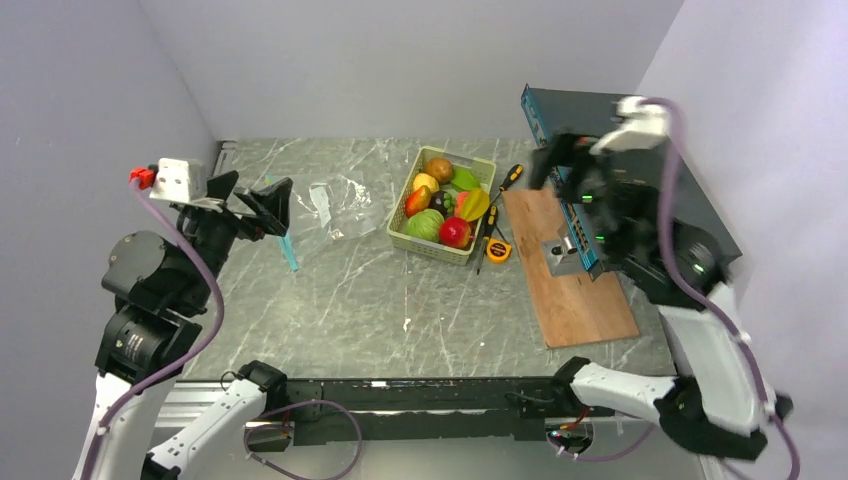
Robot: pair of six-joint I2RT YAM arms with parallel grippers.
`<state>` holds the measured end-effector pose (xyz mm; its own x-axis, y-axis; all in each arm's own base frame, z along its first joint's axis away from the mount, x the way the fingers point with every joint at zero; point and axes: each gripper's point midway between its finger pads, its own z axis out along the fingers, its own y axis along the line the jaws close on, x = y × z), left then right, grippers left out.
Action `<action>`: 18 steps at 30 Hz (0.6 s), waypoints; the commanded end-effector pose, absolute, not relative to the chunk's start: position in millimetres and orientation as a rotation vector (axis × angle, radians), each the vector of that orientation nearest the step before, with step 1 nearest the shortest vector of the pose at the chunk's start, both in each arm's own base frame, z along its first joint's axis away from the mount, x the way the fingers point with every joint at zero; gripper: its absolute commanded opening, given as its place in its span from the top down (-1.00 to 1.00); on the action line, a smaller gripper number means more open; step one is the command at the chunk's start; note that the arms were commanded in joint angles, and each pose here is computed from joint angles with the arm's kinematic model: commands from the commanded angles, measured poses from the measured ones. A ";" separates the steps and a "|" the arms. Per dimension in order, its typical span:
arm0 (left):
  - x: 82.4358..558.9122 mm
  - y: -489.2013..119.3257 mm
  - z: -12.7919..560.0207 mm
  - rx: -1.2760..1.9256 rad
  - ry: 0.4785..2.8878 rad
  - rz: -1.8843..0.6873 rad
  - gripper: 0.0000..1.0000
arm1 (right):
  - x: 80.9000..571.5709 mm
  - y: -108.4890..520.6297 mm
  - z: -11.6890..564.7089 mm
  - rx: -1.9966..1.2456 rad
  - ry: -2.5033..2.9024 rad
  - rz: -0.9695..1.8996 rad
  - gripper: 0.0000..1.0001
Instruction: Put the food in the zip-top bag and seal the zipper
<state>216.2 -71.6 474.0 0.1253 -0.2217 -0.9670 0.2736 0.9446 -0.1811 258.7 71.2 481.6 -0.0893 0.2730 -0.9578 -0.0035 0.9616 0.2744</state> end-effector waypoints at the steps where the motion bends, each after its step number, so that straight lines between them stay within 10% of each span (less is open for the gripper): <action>1: 232.5 -74.3 461.9 0.053 1.436 -0.317 -0.99 | 265.5 137.6 440.4 0.002 1.782 -0.031 -1.00; 18: 268.0 -44.8 378.0 0.076 1.466 0.024 -0.99 | 272.0 340.1 299.9 -0.555 1.880 0.244 -0.99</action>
